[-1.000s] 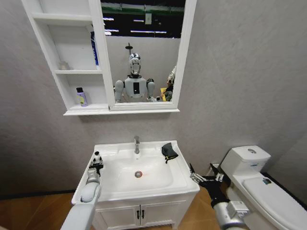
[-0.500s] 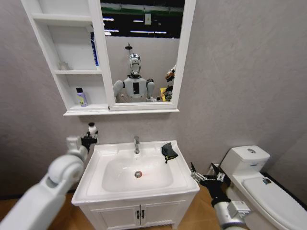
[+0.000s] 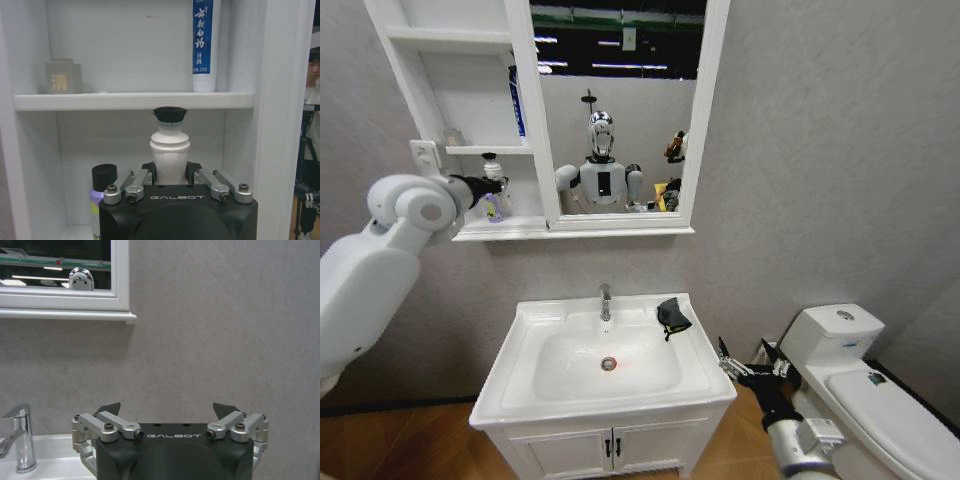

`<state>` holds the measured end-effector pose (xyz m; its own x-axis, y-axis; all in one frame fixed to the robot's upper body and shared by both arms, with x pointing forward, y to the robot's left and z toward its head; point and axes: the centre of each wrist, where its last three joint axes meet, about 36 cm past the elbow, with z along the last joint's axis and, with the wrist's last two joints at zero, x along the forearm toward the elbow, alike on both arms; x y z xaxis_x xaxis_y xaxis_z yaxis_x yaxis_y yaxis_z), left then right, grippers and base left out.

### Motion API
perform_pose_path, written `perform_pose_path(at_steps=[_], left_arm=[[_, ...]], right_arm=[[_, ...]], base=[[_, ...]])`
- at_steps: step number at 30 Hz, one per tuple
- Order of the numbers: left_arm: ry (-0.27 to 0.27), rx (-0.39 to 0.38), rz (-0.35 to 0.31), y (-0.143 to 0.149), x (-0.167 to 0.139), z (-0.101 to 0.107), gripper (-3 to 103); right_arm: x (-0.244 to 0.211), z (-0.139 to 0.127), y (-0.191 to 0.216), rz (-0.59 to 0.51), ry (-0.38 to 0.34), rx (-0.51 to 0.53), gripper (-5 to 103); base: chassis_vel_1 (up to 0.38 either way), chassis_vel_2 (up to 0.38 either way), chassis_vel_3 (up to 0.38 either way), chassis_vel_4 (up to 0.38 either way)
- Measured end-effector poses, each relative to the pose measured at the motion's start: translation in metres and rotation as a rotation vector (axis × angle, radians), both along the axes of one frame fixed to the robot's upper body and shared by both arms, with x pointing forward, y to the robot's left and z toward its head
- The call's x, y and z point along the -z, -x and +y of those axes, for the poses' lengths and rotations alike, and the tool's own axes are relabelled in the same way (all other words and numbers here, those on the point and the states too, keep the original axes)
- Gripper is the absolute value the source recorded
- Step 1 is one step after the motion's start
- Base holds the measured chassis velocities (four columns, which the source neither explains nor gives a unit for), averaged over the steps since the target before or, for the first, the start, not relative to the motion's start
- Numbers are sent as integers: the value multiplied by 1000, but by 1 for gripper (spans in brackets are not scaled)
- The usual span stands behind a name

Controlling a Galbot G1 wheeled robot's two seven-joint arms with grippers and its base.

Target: Move facial cleanser and shampoo from washbasin to cabinet, then wipe washbasin with towel.

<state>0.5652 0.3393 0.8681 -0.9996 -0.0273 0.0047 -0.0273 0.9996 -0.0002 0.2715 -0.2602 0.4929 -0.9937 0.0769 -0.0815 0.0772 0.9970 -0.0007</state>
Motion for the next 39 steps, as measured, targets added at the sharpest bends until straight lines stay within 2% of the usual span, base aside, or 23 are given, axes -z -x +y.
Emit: perform_pose_path(at_steps=[3,7,16,17,19,21,22,25,26,28,29,31,32,35,39], left_arm=[[3,6,10,-8,1,-3,30],[5,-4,46,-38,13,-12,30],[15,-35,80,-63,23,-11,30],[14,-36,83,-65,25,-10,28],[14,-34,85,-66,27,-9,32],[13,-29,89,-67,31,-7,42],[13,-29,89,-67,31,-7,42],[13,-31,82,-69,34,-4,58],[13,-31,82,-69,34,-4,58],[19,-32,65,-68,36,-3,70],[19,-32,65,-68,36,-3,70],[18,-32,46,-60,40,-3,80],[18,-32,46,-60,40,-3,80],[14,-50,4,-44,44,1,96],[2,-66,-31,-29,52,6,100]], right_arm=[[1,-1,1,2,1,4,100],[2,-1,0,-2,-5,15,100],[1,-2,1,-7,-6,19,100],[1,-2,1,-7,-7,19,100],[1,-2,1,-8,-7,19,100],[0,-2,1,-10,-6,19,100],[0,-2,1,-10,-6,19,100],[-1,-2,1,-11,-5,19,100],[-1,-2,1,-11,-5,19,100],[-3,-2,2,-13,-2,20,100],[-3,-2,2,-13,-2,20,100],[-6,-1,4,-17,1,22,100],[-6,-1,4,-17,1,22,100],[-9,-1,5,-19,6,25,100],[-12,1,5,-20,9,23,100]], base=[[0,0,0,0],[0,0,0,0],[0,0,0,0],[0,0,0,0],[0,0,0,0],[0,0,0,0],[0,0,0,0],[0,0,0,0],[0,0,0,0],[0,0,0,0],[0,0,0,0],[0,0,0,0],[0,0,0,0],[0,0,0,0],[0,0,0,0]])
